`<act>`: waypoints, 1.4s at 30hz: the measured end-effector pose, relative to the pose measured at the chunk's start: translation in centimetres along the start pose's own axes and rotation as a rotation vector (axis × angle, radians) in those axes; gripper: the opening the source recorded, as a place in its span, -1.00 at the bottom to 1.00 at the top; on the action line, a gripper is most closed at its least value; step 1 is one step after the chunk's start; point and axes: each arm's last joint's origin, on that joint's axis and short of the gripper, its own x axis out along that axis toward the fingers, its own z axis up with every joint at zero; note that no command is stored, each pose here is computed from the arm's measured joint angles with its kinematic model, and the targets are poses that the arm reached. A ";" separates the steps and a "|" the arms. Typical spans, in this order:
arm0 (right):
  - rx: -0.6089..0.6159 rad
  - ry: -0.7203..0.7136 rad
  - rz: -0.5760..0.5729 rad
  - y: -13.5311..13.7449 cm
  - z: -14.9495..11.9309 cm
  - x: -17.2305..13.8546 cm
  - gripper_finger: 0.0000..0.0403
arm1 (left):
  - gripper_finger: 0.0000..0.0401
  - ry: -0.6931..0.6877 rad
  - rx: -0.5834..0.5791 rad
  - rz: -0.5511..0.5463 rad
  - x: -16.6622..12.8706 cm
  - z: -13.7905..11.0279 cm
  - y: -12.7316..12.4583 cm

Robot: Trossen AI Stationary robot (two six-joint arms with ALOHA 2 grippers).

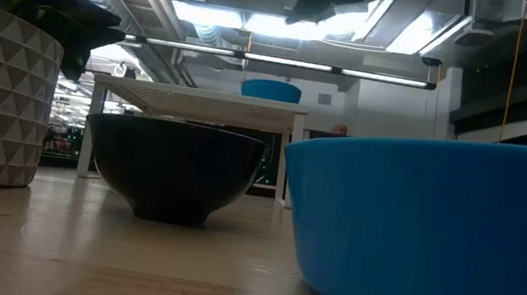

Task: Pick & Place Mini bowls
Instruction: Stack the blue bowl on the blue bowl on the shelf

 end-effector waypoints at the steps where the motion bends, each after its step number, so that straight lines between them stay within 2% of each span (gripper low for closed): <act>1: 0.013 0.002 0.002 0.0 0.0 -0.4 -0.41 | -0.50 0.000 0.000 0.000 0.0 0.0 0.0; 5: 0.069 -0.011 0.047 0.4 0.2 -1.5 -0.41 | -0.50 0.000 0.000 0.000 0.0 0.0 0.0; 13: 0.196 -0.039 0.264 1.4 -0.1 -1.9 -0.41 | -0.50 0.000 0.000 0.000 0.0 0.0 0.0; 17: 0.238 -0.029 0.314 2.0 -0.1 -2.0 -0.41 | -0.50 0.000 0.000 0.000 0.0 0.0 0.0; 24: 0.248 -0.013 0.355 3.4 0.6 -1.9 -0.41 | -0.50 0.000 0.000 0.000 0.0 0.0 0.0; 36: 0.161 0.030 0.430 6.0 1.3 -2.0 -0.41 | -0.50 0.000 0.000 0.000 0.0 0.0 0.0; 42: 0.195 0.109 0.476 7.3 1.1 -2.2 -0.41 | -0.50 0.000 0.000 0.000 0.0 0.0 0.0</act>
